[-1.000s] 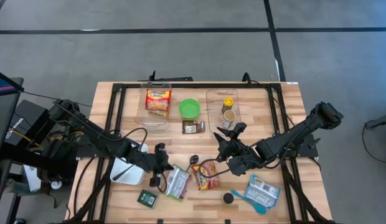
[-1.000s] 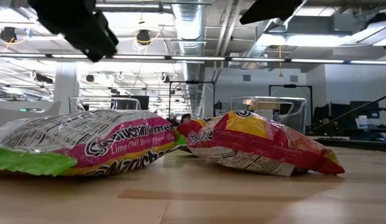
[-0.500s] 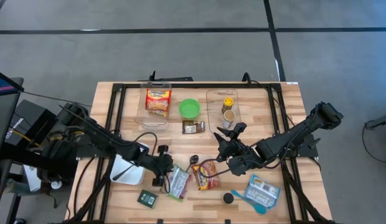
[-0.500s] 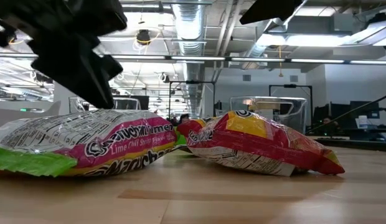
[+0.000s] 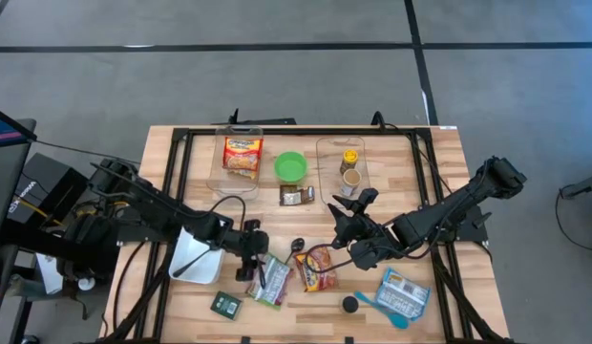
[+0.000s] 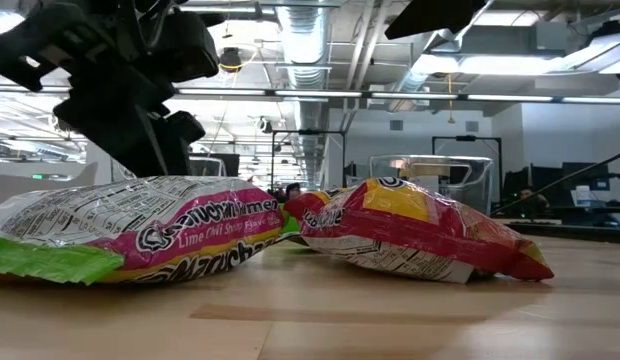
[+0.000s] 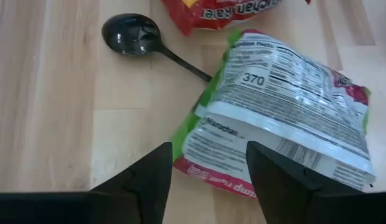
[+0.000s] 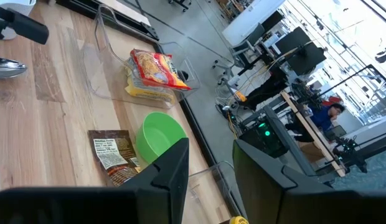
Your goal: Pick & Place Food Item
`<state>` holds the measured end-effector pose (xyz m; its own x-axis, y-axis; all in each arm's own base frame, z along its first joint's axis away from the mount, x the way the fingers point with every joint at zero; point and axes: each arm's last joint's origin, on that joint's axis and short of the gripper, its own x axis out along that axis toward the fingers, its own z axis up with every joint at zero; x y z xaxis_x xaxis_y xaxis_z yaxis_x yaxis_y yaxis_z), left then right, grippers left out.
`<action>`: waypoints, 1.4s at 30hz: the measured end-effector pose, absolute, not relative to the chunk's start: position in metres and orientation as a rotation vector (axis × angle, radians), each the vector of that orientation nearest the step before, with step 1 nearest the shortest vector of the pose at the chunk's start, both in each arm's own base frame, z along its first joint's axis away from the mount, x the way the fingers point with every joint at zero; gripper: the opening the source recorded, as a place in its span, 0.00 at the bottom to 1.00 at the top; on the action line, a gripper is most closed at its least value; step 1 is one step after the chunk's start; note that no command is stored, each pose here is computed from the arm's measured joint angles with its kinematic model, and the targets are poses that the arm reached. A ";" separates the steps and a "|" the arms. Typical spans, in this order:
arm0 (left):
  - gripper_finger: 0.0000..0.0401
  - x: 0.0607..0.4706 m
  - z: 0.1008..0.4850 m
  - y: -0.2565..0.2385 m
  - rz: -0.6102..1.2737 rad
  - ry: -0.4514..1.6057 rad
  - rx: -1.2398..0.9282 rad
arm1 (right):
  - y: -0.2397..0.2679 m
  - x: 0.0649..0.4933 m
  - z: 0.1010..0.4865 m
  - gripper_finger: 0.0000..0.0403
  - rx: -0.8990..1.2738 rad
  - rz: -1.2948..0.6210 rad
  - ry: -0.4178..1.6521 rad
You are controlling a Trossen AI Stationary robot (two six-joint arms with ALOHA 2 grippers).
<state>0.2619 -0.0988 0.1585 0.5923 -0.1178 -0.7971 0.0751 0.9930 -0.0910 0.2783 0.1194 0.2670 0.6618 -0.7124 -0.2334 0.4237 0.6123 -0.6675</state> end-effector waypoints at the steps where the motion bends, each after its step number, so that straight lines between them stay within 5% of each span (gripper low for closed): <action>1: 0.51 0.262 0.158 -0.099 -0.112 0.930 -0.049 | 0.119 0.278 0.267 0.29 -0.614 -0.690 0.517; 24: 0.44 0.269 0.128 -0.101 -0.101 1.007 0.012 | 0.119 0.278 0.267 0.29 -0.609 -0.689 0.516; 42: 0.04 0.270 0.128 -0.101 -0.130 1.000 0.057 | 0.119 0.278 0.267 0.29 -0.607 -0.690 0.516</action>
<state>0.2697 -0.1014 0.1279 0.5330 -0.0827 -0.8420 0.1348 0.9908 -0.0120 0.2783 0.1193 0.2668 0.6620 -0.7118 -0.2348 0.4266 0.6154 -0.6628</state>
